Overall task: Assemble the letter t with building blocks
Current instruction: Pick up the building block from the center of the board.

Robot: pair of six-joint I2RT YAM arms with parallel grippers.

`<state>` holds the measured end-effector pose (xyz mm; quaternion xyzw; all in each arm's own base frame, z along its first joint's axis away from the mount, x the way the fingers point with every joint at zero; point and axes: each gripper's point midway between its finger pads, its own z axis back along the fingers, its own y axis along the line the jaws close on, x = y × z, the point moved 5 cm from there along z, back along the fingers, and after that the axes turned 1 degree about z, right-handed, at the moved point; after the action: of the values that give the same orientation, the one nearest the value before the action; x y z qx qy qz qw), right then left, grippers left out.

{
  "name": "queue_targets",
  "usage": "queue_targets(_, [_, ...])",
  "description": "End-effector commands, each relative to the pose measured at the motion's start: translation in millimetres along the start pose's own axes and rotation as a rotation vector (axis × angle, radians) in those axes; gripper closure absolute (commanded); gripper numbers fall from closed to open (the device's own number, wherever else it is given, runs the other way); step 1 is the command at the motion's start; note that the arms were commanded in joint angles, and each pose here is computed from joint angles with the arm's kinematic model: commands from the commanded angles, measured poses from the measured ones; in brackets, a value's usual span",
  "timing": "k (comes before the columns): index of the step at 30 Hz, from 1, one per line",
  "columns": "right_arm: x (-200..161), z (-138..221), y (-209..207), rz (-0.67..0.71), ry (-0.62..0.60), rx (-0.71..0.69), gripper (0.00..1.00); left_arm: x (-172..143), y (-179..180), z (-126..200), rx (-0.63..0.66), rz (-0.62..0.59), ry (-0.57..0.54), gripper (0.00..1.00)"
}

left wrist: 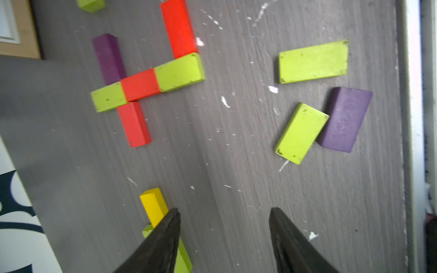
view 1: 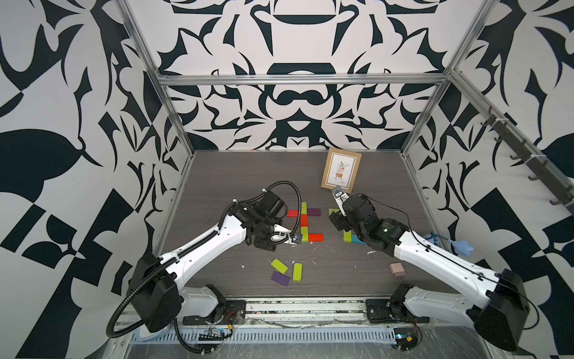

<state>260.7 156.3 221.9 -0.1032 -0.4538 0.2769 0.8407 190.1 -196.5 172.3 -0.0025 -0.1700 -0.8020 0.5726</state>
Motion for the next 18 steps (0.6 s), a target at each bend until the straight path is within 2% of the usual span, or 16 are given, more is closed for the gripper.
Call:
queue_targets(1, [9.7,7.6,-6.3,-0.012,-0.032,-0.027,0.00,-6.6,-18.3,-7.3,-0.063,-0.040,0.081,0.38])
queue_targets(10, [8.8,4.5,-2.1,-0.001,-0.029,-0.019,0.01,-7.0,-49.0,-31.7,-0.137,-0.092,0.091,0.39])
queue_targets(18, [8.7,3.1,-0.8,0.008,-0.023,-0.023,0.01,-12.6,-56.9,-52.7,-0.143,-0.111,0.113,0.44])
